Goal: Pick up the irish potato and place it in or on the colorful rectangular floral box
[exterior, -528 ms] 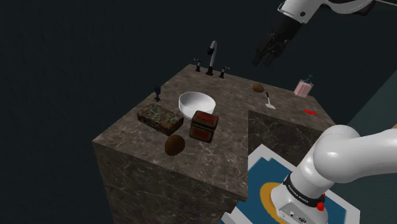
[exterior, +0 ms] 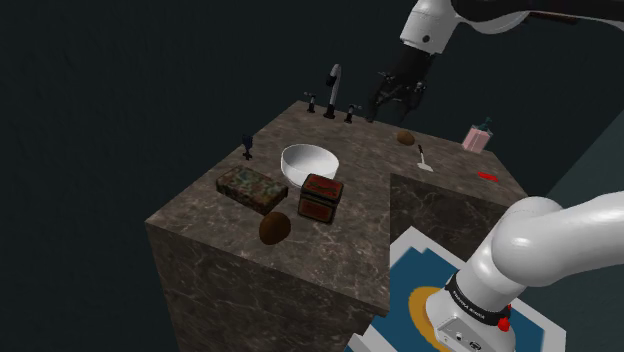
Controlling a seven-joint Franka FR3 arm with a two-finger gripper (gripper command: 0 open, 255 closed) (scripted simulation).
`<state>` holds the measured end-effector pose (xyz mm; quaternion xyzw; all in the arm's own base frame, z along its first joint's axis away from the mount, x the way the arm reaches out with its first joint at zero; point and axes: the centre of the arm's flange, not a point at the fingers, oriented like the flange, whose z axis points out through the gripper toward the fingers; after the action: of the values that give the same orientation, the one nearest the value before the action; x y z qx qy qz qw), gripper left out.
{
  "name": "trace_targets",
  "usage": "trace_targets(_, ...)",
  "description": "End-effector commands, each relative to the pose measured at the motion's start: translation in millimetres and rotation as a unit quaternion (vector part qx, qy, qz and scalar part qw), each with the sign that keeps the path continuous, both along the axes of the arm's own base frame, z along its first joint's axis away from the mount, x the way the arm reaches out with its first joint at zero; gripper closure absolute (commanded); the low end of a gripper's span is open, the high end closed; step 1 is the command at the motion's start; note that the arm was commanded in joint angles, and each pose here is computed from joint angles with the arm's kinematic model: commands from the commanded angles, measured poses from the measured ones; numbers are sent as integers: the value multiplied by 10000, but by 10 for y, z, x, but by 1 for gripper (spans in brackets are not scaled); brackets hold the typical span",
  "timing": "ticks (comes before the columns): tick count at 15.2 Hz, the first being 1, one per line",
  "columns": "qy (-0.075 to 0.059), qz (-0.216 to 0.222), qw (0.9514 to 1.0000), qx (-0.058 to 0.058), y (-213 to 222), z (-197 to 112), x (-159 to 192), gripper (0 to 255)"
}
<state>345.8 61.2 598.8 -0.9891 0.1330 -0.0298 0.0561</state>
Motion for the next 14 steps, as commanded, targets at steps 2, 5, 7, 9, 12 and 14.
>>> trace_targets(2,425,-517,9977,85,259,-273,197,0)
trace_targets(5,837,-1001,9913,168,507,-544,404,0)
trace_targets(7,1110,-1321,9848,223,664,-732,542,0)
trace_targets(9,1381,-1638,9764,277,814,-925,679,0)
trace_targets(12,1782,-2108,9605,358,1027,-1227,883,0)
trace_targets(14,2046,-2417,9476,411,1161,-1435,1016,0)
